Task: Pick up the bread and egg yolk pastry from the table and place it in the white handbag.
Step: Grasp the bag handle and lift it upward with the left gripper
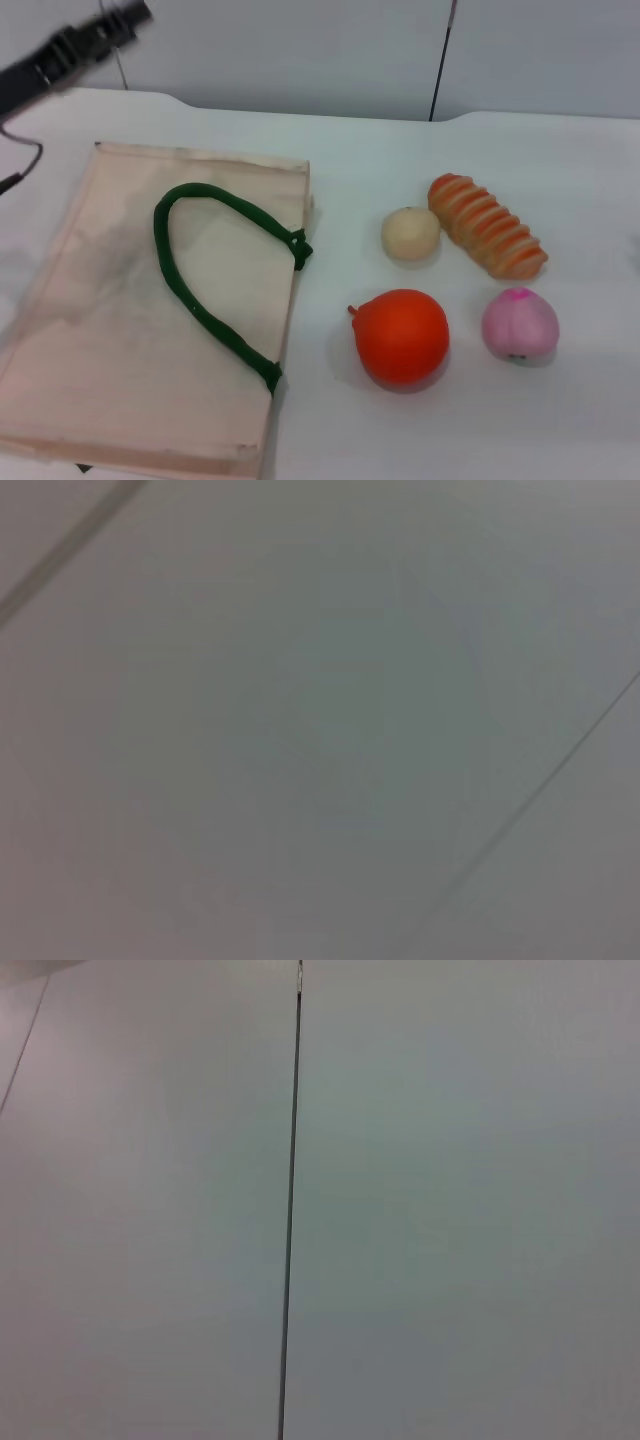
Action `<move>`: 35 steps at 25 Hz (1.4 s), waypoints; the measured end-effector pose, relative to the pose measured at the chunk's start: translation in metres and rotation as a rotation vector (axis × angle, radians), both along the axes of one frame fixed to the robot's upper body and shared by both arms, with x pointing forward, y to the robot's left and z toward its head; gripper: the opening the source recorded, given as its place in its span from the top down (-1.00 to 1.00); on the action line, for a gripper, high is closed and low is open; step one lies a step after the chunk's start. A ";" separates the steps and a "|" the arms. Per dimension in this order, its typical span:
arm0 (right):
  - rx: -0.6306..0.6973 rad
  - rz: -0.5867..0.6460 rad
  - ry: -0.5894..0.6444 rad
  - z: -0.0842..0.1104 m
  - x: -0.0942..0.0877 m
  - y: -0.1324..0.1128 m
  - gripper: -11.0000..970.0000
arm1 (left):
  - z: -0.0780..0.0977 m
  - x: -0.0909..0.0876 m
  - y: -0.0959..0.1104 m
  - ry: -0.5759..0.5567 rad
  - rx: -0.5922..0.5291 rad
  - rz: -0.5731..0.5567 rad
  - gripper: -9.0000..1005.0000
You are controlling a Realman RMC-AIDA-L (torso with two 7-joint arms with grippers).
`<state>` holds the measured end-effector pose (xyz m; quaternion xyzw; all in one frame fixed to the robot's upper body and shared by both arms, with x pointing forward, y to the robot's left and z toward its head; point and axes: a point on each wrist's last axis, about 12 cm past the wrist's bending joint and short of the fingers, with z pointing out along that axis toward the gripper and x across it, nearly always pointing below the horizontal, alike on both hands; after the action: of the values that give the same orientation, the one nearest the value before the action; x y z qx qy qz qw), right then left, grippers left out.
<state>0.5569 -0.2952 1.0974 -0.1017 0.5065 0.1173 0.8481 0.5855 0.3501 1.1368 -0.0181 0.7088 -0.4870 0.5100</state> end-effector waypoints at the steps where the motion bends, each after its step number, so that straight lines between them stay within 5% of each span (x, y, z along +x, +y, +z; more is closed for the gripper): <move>1: -0.001 0.000 0.001 0.000 0.000 0.000 -0.72 | 0.001 0.002 0.001 0.076 0.033 -0.022 -0.24; 4: 0.000 -0.003 0.000 0.000 0.000 -0.001 -0.71 | 0.006 0.008 0.002 0.276 0.165 -0.063 -0.24; 11: 0.004 -0.010 -0.002 0.001 0.001 -0.002 -0.71 | 0.006 0.017 -0.006 0.530 0.352 -0.109 -0.24; 35: 0.005 -0.024 0.012 0.001 0.004 -0.004 -0.72 | -0.018 0.031 -0.035 0.759 0.605 -0.176 -0.24</move>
<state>0.5605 -0.2989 1.0980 -0.0929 0.5124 0.1088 0.8468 0.6168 0.3152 1.1188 0.0147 0.9532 -0.2594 0.1549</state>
